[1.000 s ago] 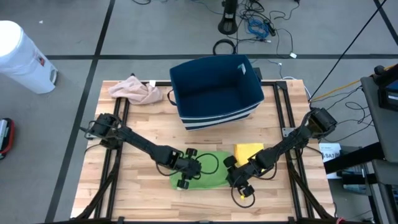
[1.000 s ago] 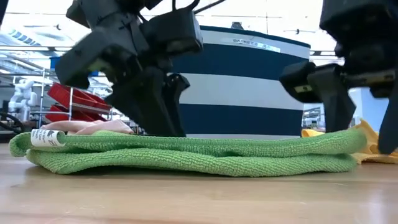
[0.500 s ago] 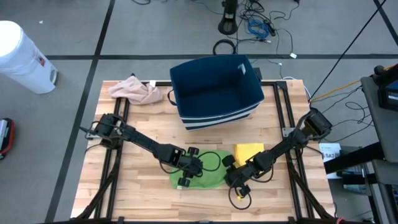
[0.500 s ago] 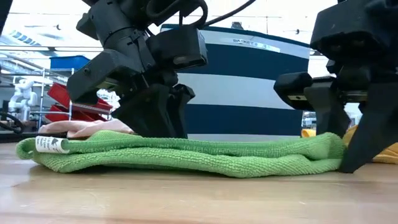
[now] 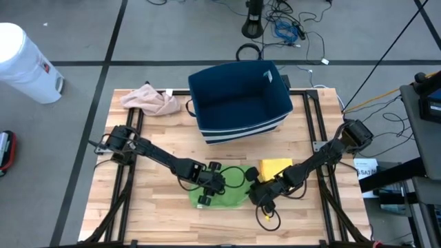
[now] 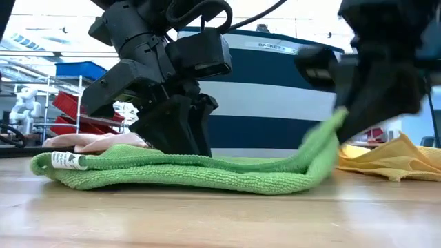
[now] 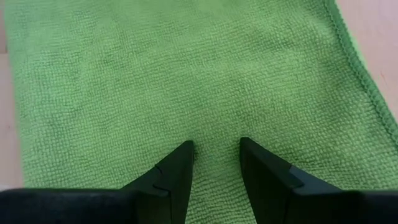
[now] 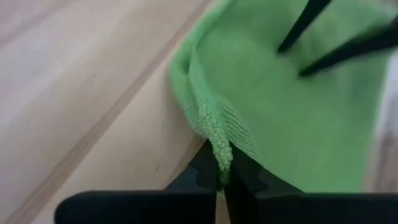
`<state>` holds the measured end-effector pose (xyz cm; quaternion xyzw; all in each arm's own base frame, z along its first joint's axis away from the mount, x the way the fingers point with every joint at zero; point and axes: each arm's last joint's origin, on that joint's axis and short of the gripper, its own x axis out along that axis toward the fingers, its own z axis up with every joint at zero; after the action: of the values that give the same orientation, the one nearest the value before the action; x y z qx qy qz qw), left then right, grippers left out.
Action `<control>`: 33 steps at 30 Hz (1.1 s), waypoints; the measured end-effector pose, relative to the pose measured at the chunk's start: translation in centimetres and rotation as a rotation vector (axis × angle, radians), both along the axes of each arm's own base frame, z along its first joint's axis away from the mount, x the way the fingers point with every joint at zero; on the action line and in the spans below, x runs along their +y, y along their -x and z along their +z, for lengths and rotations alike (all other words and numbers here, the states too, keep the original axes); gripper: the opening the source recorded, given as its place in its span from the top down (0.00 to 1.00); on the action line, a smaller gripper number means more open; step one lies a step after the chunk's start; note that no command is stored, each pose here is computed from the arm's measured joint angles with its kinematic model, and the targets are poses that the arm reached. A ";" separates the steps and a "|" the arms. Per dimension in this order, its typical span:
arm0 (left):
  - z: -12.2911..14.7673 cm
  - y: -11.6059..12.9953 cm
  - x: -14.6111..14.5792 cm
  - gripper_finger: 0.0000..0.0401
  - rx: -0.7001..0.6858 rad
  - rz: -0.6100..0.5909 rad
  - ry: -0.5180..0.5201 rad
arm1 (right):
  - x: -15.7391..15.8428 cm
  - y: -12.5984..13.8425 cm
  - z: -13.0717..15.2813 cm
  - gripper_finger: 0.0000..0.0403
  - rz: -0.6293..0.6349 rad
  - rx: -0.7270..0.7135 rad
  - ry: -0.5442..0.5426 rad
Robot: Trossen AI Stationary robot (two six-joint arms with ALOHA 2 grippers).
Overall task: Fold towel
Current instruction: Fold the green towel
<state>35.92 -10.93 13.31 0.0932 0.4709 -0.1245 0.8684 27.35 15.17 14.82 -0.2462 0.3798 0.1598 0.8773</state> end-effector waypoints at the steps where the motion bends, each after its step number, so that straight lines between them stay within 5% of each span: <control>1: 0.0 0.0 0.1 0.65 -0.002 0.001 -0.001 | 0.1 -0.3 0.4 1.00 0.015 -0.022 0.011; 12: 0.3 -1.0 1.6 0.65 -0.064 0.046 0.010 | -0.3 -3.3 3.4 1.00 0.141 -0.310 0.092; 22: 1.2 -2.0 1.2 0.65 -0.194 -0.002 0.076 | -1.6 -4.5 2.0 1.00 0.103 -0.296 0.112; 33: 3.5 0.4 2.1 0.65 -0.082 0.102 -0.087 | -1.4 -4.4 2.0 1.00 0.104 -0.291 0.111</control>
<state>35.54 -8.80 16.79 0.1116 0.4440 -0.0558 0.8873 31.76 13.72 16.79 -0.3340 0.2438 0.1465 0.8986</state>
